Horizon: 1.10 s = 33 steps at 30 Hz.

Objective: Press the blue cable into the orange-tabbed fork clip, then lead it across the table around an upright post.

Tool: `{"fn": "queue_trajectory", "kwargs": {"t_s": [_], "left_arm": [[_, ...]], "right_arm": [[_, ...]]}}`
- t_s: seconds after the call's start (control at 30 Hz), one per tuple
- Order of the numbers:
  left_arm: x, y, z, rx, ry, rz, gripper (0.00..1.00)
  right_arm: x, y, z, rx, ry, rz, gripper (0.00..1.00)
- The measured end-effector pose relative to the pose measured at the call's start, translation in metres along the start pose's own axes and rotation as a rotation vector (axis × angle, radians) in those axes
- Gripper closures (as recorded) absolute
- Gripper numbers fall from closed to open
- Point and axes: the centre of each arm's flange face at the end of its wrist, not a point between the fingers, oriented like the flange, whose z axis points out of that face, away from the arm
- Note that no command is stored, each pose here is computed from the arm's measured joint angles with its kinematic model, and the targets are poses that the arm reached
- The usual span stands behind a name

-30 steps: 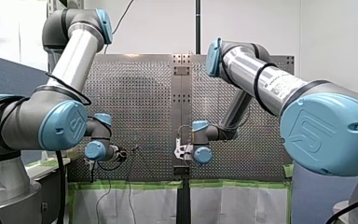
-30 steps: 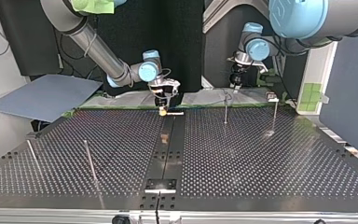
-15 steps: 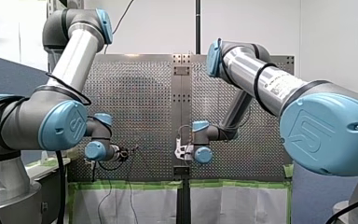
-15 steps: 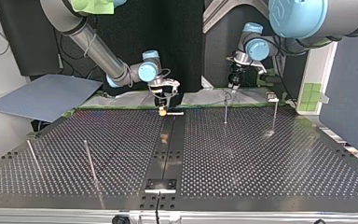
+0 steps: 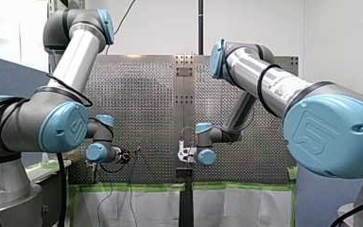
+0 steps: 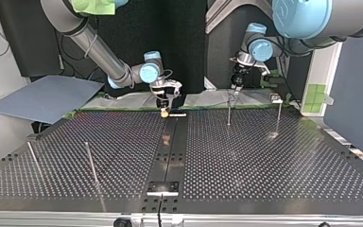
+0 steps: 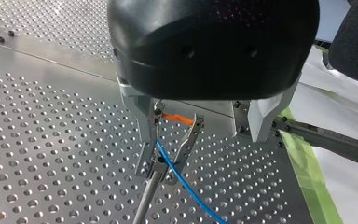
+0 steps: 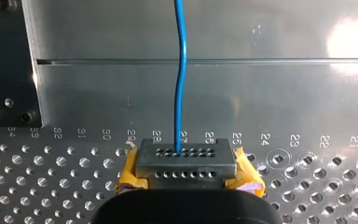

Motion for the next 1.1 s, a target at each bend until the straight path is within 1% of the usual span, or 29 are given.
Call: {"fn": "queue_trajectory", "kwargs": {"t_s": [0.53,1.1], "left_arm": [[0.0005,-0.003,-0.0004,0.006,0.001,0.008,0.0],[0.0004,-0.0026,-0.0004,0.005,0.002,0.002,0.0]], "right_arm": [[-0.0015,0.0003,-0.0003,0.0,-0.003,-0.001,1.0],[-0.0037,0.0008,-0.0005,0.0,-0.006,-0.001,1.0]]}}
